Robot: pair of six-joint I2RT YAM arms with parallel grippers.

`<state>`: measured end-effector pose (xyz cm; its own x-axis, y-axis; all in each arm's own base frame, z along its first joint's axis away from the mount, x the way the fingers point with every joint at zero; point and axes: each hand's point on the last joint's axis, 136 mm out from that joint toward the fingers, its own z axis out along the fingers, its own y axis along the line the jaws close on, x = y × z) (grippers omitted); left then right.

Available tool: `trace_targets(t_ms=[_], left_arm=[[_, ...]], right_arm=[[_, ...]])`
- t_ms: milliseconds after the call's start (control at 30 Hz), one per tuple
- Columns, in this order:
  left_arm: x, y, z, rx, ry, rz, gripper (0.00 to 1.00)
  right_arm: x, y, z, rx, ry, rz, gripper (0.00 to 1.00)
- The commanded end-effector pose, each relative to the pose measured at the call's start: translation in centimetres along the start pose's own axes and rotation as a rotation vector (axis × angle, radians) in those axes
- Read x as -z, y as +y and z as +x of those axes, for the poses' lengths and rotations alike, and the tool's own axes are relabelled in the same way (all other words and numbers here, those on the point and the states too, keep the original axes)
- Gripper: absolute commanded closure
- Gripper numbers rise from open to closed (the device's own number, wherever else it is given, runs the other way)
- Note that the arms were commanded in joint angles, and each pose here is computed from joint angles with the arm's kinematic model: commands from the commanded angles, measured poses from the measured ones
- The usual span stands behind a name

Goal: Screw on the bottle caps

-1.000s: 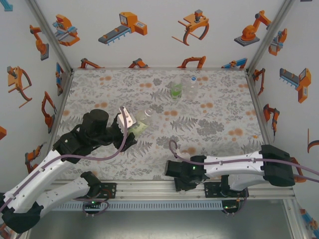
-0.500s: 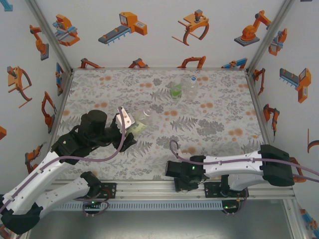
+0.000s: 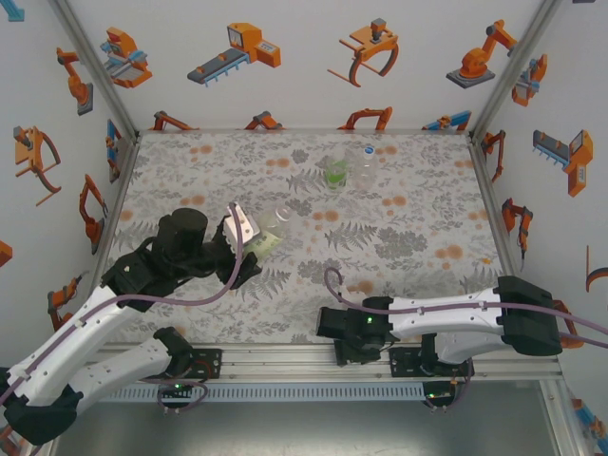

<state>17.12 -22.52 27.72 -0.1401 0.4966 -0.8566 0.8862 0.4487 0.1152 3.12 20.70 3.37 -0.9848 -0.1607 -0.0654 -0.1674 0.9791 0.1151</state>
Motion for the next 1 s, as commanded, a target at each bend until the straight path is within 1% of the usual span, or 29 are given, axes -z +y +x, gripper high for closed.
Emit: trace_targets(t_ms=[0,67,333,867,967], left_arm=[[-0.3,0.2,-0.6,0.003,-0.030,0.001,1.00],[-0.4,0.1,-0.7,0.004,-0.029,0.006,1.00],[-0.1,0.1,-0.6,0.004,-0.027,0.004,1.00],[-0.1,0.2,-0.6,0.005,-0.027,-0.001,1.00],[0.0,0.2,-0.6,0.004,-0.026,-0.002,1.00]], right_arm=[[0.3,0.1,-1.3,0.030,-0.054,-0.002,0.50],[0.2,0.2,-1.7,0.039,-0.069,0.001,0.50],[-0.9,0.0,-1.9,0.074,-0.066,0.019,0.52],[-1.9,-0.2,-1.6,0.059,-0.039,0.010,0.61],[-1.7,-0.2,-1.8,0.061,-0.045,0.013,0.65]])
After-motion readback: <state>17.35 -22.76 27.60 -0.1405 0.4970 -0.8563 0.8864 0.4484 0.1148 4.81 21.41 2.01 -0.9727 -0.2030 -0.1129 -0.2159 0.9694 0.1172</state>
